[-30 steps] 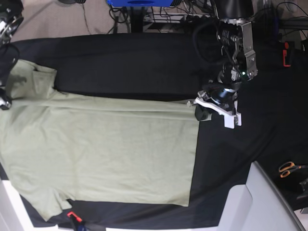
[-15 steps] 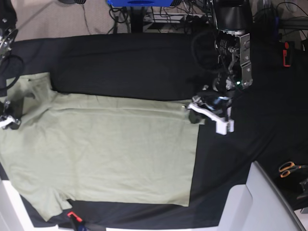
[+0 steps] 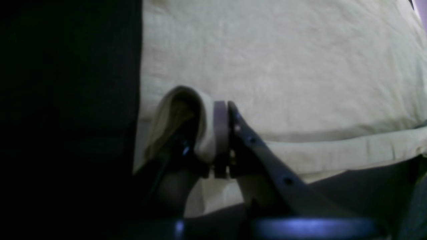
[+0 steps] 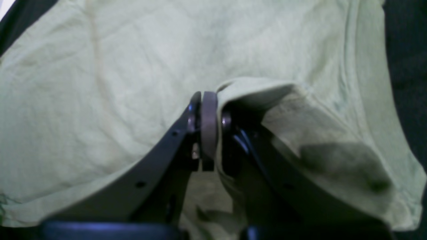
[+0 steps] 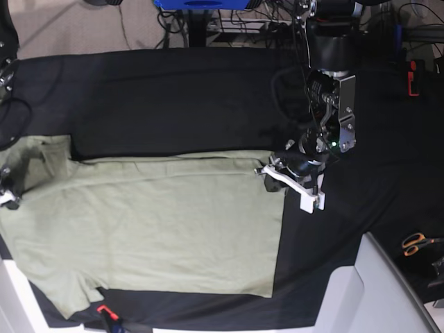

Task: Fold the T-shirt properly
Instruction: 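Drag the held shirt edge with the left gripper, then release, then lower the right gripper and grasp the shirt near the sleeve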

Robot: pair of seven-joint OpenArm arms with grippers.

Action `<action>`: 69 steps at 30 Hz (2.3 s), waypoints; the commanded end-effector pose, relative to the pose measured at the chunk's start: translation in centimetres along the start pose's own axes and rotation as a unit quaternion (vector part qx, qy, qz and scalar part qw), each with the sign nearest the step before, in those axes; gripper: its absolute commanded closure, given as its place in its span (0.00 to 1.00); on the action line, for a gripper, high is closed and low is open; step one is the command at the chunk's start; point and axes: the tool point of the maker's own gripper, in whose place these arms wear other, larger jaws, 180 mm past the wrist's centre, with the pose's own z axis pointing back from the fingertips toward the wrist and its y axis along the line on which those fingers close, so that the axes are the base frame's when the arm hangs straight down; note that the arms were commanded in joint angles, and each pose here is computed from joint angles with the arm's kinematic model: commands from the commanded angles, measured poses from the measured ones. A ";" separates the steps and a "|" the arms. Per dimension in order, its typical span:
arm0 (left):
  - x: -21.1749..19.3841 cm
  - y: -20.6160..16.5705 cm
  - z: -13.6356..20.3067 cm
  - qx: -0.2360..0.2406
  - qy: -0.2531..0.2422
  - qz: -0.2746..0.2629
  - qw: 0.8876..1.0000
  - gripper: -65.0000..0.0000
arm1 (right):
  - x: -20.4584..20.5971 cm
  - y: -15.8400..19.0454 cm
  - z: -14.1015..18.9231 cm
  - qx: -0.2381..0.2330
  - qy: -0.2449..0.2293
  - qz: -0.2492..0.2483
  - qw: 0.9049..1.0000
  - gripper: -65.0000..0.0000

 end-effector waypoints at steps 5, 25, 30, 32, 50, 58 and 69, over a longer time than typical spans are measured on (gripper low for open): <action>4.1 -1.3 -0.3 -0.018 -0.044 -0.009 0.999 1.00 | 3.3 -0.2 0.6 0.001 -0.043 0.006 0.999 1.00; 10.8 3.4 6.0 -0.002 -0.189 0.098 0.977 0.62 | 4.4 -0.7 3.5 -0.016 -0.102 0.056 0.993 0.22; 7.0 4.2 10.6 -0.009 -0.175 0.077 0.982 0.42 | -0.6 -2.1 8.2 -0.063 -0.084 0.025 0.994 0.21; 4.9 3.6 10.2 -0.016 -0.139 0.055 0.989 0.42 | -2.6 -1.8 9.1 -0.071 -0.070 0.018 0.995 0.21; -6.6 9.6 15.4 0.052 0.016 0.011 0.998 0.42 | -10.8 -3.5 5.3 -0.053 -0.028 -0.141 0.988 0.21; -7.3 9.6 15.7 0.054 0.023 0.014 0.998 0.42 | -10.7 -4.0 5.0 -0.053 -0.021 -0.146 0.988 0.22; -7.5 9.1 15.4 0.050 0.019 0.023 0.998 0.42 | -11.7 -1.5 3.6 -0.027 0.017 -0.105 0.994 0.28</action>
